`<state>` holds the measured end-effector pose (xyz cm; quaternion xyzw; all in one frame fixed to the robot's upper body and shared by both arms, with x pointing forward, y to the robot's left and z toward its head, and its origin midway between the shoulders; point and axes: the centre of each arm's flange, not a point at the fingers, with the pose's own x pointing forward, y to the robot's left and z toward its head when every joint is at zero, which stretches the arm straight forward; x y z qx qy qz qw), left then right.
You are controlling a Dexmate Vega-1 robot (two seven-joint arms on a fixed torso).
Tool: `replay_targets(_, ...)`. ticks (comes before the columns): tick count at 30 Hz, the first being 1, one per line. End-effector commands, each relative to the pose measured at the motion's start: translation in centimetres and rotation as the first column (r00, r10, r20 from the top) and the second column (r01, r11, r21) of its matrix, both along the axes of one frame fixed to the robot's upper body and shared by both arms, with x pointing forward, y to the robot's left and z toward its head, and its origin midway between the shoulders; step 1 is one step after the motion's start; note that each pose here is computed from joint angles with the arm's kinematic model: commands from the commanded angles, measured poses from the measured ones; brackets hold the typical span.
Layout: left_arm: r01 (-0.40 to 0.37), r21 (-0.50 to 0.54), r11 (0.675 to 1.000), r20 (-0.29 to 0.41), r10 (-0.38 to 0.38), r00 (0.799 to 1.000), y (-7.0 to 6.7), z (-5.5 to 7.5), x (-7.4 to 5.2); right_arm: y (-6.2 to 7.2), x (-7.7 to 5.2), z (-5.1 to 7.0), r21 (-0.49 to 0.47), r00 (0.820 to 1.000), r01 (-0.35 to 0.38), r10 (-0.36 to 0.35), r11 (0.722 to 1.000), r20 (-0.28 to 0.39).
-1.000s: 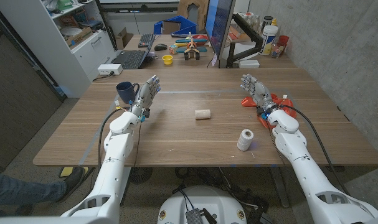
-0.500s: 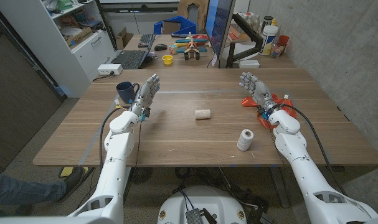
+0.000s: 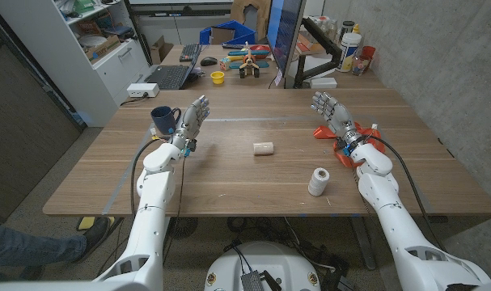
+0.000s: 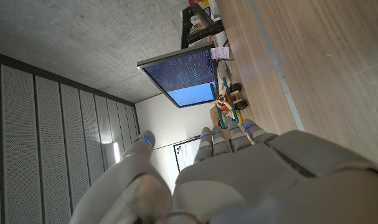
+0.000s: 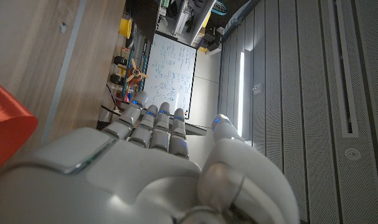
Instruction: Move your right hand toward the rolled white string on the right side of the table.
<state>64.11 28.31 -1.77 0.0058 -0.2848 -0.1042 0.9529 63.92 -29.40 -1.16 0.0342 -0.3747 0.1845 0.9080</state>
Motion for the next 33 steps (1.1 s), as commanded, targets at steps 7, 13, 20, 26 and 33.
replay_targets(7, 0.011, -0.005, 1.0, -0.003, -0.011, 1.0, -0.6, 0.3, 0.1, -0.7, -0.5, 0.6, 0.014, 0.996, -0.06, 0.059, 0.998, 0.06)
replay_targets(13, 0.012, 0.003, 1.0, 0.005, -0.012, 1.0, -0.9, 0.6, 0.0, -0.8, -0.6, 0.6, 0.004, 0.995, -0.059, 0.058, 0.998, 0.081)
replay_targets(20, 0.009, 0.008, 1.0, -0.003, -0.009, 1.0, -1.1, 0.5, 0.2, -1.5, -0.5, 0.4, -0.01, 0.988, -0.093, 0.093, 0.996, 0.125)
replay_targets(26, 0.006, 0.011, 1.0, -0.004, -0.006, 1.0, -1.1, 0.6, 0.2, -2.0, -0.8, 0.2, -0.01, 0.986, -0.082, 0.083, 0.997, 0.143)
replay_targets(33, 0.009, 0.01, 1.0, -0.012, -0.009, 1.0, -1.2, 0.5, 0.5, -2.2, -1.6, 0.4, -0.047, 0.984, -0.052, 0.06, 0.998, 0.17)
